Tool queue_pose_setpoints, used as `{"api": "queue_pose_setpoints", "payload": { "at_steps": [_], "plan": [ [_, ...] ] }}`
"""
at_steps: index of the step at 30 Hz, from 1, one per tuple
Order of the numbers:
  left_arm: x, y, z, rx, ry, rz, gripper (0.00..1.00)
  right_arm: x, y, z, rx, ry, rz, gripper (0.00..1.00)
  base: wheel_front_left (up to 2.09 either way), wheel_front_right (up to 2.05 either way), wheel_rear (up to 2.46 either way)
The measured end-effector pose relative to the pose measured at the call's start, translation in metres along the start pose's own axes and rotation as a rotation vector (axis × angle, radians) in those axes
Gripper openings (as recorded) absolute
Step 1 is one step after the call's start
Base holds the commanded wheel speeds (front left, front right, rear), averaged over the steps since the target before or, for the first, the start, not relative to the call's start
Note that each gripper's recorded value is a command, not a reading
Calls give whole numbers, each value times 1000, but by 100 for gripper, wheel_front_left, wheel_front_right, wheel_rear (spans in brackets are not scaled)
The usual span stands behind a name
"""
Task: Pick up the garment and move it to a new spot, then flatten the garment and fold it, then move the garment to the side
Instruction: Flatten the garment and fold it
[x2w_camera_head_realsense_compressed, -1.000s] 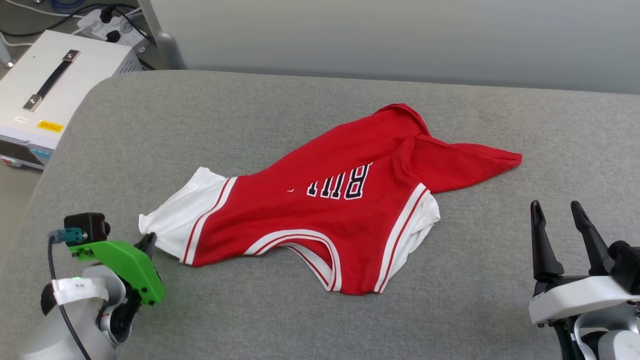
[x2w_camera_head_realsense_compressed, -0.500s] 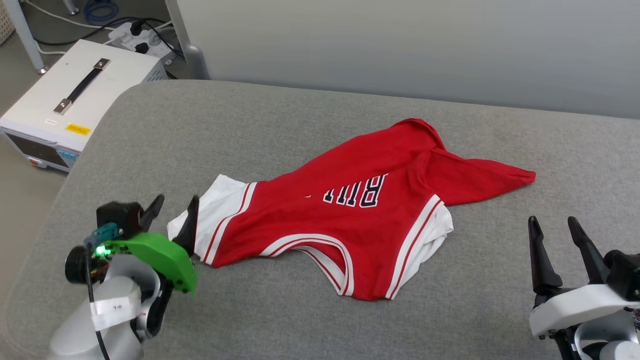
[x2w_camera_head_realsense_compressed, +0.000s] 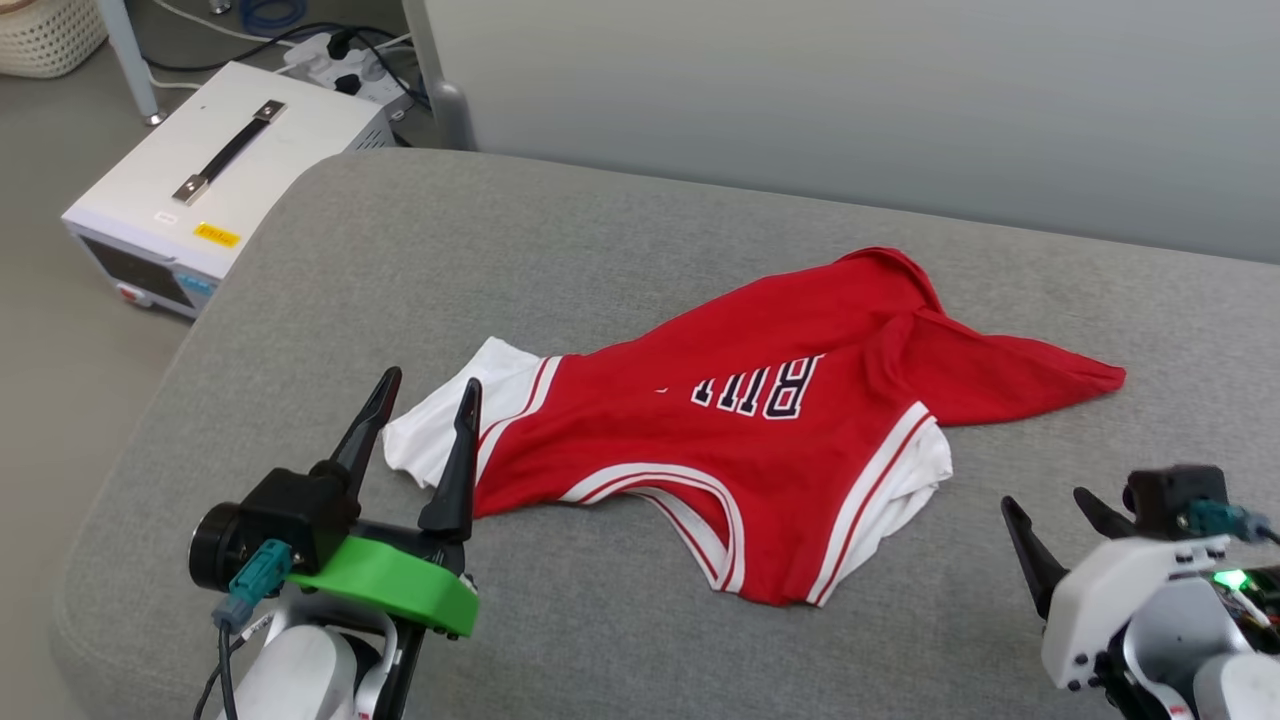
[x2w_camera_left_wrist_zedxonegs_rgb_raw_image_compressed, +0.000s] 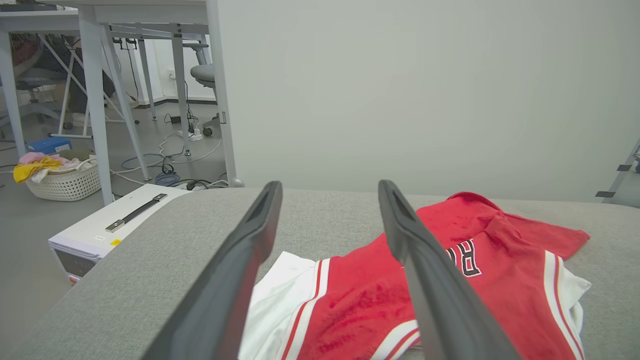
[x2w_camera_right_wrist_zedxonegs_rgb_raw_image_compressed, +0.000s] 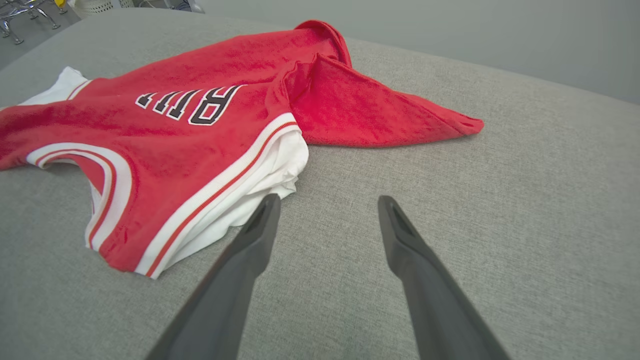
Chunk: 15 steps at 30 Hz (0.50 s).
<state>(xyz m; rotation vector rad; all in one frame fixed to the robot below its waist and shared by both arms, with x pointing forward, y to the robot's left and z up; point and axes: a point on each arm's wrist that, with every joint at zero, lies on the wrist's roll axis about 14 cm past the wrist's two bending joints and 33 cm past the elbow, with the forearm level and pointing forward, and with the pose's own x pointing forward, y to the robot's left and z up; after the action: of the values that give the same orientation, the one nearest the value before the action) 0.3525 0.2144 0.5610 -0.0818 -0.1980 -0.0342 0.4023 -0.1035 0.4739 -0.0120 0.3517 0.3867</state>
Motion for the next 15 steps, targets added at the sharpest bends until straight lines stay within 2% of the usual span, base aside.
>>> {"api": "queue_pose_setpoints", "payload": {
  "at_steps": [7, 15],
  "plan": [
    [-2, 6, -5, -7, 5, 23, 100, 34, 15, -26, 15, 244, 68, 100, 0, 0, 0],
    [-10, 24, -15, 2, 34, 89, 100, 66, 24, -53, -32, 402, 97, 100, 0, 0, 0]
  ]
}}
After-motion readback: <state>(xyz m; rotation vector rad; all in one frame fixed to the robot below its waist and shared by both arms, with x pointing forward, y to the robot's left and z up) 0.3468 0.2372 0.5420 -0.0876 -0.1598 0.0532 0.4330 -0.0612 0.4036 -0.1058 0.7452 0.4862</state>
